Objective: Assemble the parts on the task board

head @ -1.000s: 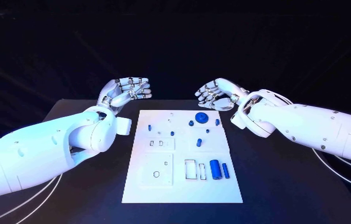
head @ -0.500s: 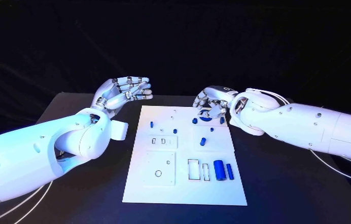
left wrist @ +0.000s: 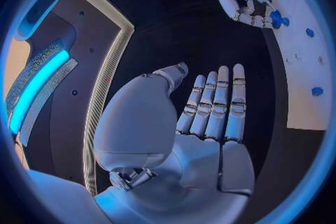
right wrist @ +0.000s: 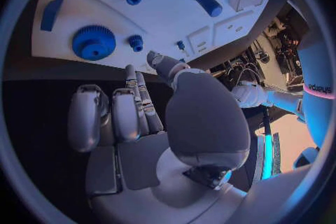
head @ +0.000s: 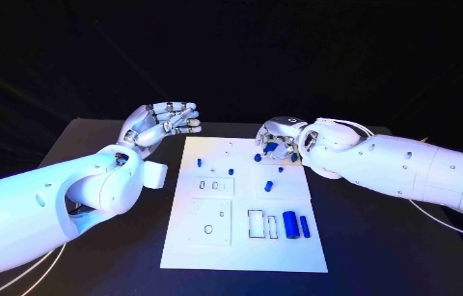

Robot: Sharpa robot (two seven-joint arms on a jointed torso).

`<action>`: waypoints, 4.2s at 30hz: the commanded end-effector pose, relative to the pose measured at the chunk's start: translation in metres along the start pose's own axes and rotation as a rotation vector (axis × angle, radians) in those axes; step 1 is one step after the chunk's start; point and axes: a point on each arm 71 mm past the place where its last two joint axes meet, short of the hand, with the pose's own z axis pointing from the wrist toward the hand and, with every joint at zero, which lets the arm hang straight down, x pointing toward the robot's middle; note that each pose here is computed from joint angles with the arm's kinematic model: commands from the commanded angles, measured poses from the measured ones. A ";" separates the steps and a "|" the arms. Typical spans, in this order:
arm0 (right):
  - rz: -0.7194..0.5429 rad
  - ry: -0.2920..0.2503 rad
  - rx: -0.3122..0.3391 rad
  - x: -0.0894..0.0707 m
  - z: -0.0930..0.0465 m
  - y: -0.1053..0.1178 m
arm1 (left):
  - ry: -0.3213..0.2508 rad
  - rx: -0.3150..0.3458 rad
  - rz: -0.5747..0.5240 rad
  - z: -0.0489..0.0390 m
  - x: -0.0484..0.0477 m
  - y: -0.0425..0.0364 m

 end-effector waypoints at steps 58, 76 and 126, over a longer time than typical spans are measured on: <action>-0.042 0.058 0.050 0.011 0.008 0.004 | 0.011 -0.013 -0.032 0.0002 0.0018 -0.0044; -0.048 -0.027 0.066 0.005 0.008 0.006 | 0.012 -0.021 -0.033 0.0002 0.0003 -0.0045; -0.012 -0.200 0.070 -0.015 0.051 0.044 | 0.012 -0.023 -0.033 0.0058 -0.0001 -0.0053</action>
